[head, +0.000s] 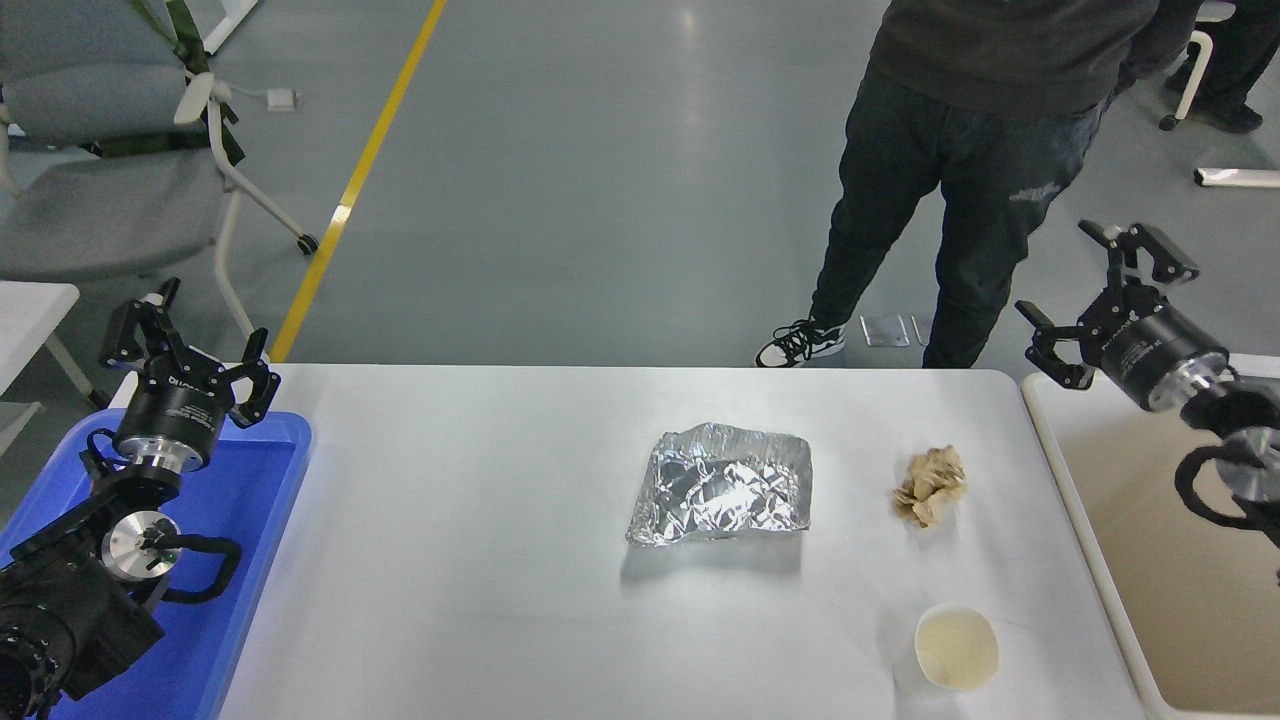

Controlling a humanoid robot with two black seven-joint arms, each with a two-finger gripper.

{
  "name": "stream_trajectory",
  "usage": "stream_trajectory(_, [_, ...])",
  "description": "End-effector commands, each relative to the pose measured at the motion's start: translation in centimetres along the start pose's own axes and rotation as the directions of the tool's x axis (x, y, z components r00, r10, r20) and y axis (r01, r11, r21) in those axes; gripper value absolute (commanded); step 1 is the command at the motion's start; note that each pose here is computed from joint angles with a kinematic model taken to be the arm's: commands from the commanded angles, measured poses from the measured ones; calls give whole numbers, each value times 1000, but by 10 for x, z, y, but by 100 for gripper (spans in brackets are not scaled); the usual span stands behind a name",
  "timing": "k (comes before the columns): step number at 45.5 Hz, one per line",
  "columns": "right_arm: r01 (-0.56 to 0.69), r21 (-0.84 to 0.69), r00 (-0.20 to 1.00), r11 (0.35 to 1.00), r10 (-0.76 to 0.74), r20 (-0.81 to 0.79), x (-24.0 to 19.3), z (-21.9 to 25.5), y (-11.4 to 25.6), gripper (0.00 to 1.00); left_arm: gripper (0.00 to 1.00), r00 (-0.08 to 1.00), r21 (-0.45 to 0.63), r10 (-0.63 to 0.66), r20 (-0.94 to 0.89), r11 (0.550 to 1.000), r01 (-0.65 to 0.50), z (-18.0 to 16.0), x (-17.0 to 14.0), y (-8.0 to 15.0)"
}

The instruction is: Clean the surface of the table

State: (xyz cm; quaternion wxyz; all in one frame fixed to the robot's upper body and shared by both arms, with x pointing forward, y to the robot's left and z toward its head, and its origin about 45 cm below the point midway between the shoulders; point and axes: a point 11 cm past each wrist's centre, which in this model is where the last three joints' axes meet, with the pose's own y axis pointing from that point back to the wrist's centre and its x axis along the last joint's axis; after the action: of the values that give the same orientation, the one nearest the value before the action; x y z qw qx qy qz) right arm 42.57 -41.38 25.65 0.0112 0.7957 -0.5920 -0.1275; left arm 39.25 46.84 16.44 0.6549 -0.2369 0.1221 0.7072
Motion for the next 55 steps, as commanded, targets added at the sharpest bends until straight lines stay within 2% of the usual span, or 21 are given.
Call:
stream_trajectory(1, [133, -153, 968, 979, -161, -192, -34, -25, 23, 100, 100, 1000, 0, 0, 0, 1000, 0, 0, 0, 0])
stream_trajectory(13, [262, -282, 824, 923, -366, -434, -69, -50, 41, 100, 100, 1000, 0, 0, 0, 1000, 0, 0, 0, 0])
stream_trajectory(26, [352, -446, 460, 823, -567, -684, -115, -85, 45, 100, 100, 1000, 0, 0, 0, 1000, 0, 0, 0, 0])
stream_trajectory(32, [328, -555, 338, 765, -643, -687, -120, -68, 45, 100, 100, 1000, 0, 0, 0, 1000, 0, 0, 0, 0])
stream_trajectory(36, [349, -604, 249, 716, -692, -677, -142, -55, 42, 100, 100, 1000, 0, 0, 0, 1000, 0, 0, 0, 0])
stream_trajectory(41, [372, -657, 195, 656, -747, -636, -157, -38, 47, 100, 100, 1000, 0, 0, 0, 1000, 0, 0, 0, 0])
stream_trajectory(46, [366, -742, 136, 561, -822, -554, -168, -15, 53, 100, 100, 1000, 0, 0, 0, 1000, 0, 0, 0, 0])
stream_trajectory(55, [297, -829, 20, 474, -871, -491, -184, 25, 47, 100, 100, 1000, 0, 0, 0, 1000, 0, 0, 0, 0])
